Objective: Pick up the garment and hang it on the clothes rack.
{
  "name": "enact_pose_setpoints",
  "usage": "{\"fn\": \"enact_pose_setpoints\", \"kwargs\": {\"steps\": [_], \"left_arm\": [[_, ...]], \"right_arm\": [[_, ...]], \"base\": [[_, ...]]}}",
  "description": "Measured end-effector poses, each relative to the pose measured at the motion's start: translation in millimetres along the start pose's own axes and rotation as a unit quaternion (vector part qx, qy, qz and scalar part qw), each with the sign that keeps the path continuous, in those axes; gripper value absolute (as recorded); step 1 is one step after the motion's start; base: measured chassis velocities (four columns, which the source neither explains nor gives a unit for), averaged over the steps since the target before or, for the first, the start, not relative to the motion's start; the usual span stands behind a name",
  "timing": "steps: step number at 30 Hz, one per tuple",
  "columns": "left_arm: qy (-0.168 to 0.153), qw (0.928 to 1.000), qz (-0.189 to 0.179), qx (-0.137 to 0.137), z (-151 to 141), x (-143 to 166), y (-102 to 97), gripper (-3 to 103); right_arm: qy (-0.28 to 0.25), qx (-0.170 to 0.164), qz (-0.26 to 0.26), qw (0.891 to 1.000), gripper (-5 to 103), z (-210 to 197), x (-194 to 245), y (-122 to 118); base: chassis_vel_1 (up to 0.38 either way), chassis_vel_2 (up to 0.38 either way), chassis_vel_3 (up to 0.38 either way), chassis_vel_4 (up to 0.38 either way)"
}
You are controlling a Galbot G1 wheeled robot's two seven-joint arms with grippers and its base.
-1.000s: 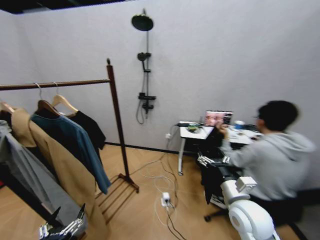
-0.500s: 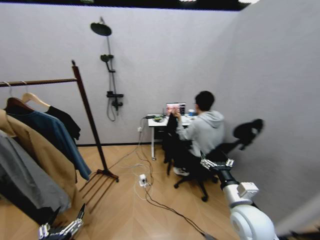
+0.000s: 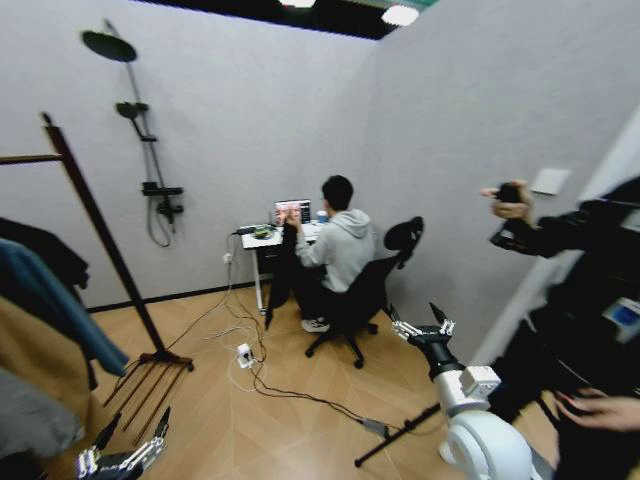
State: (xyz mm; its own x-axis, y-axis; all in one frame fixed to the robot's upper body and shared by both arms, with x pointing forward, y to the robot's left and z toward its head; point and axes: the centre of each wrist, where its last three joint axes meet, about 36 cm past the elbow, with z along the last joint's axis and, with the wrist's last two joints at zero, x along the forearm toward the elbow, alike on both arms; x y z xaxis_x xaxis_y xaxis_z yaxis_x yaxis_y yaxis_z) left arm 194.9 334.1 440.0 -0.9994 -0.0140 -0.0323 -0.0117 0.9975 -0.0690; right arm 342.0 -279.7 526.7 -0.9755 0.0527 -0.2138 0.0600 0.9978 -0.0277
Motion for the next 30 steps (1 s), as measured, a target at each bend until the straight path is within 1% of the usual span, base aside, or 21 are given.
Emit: {"fn": "enact_pose_setpoints", "kwargs": {"steps": [7, 12, 26, 30], "left_arm": [[0.000, 1.0000, 0.000, 0.000, 0.0, 0.0, 0.0, 100], [0.000, 1.0000, 0.000, 0.000, 0.0, 0.0, 0.0, 100], [0.000, 1.0000, 0.000, 0.000, 0.0, 0.1, 0.0, 100], [0.000, 1.0000, 0.000, 0.000, 0.0, 0.1, 0.0, 100]], "right_arm": [[0.003, -0.002, 0.000, 1.000, 100, 2.1, -0.5, -0.6], [0.004, -0.003, -0.002, 1.000, 100, 5.0, -1.6, 0.7], [0.003, -0.009, -0.009, 1.000, 100, 10.5, -6.5, 5.5], [0.003, -0.011, -0.017, 1.000, 100, 14.9, -7.7, 7.4]], "base": [[0.131, -0.265, -0.246, 0.159], [0.277, -0.234, -0.229, 0.248], [0.324, -0.321, -0.314, 0.312], [0.150, -0.114, -0.151, 0.171]]}}
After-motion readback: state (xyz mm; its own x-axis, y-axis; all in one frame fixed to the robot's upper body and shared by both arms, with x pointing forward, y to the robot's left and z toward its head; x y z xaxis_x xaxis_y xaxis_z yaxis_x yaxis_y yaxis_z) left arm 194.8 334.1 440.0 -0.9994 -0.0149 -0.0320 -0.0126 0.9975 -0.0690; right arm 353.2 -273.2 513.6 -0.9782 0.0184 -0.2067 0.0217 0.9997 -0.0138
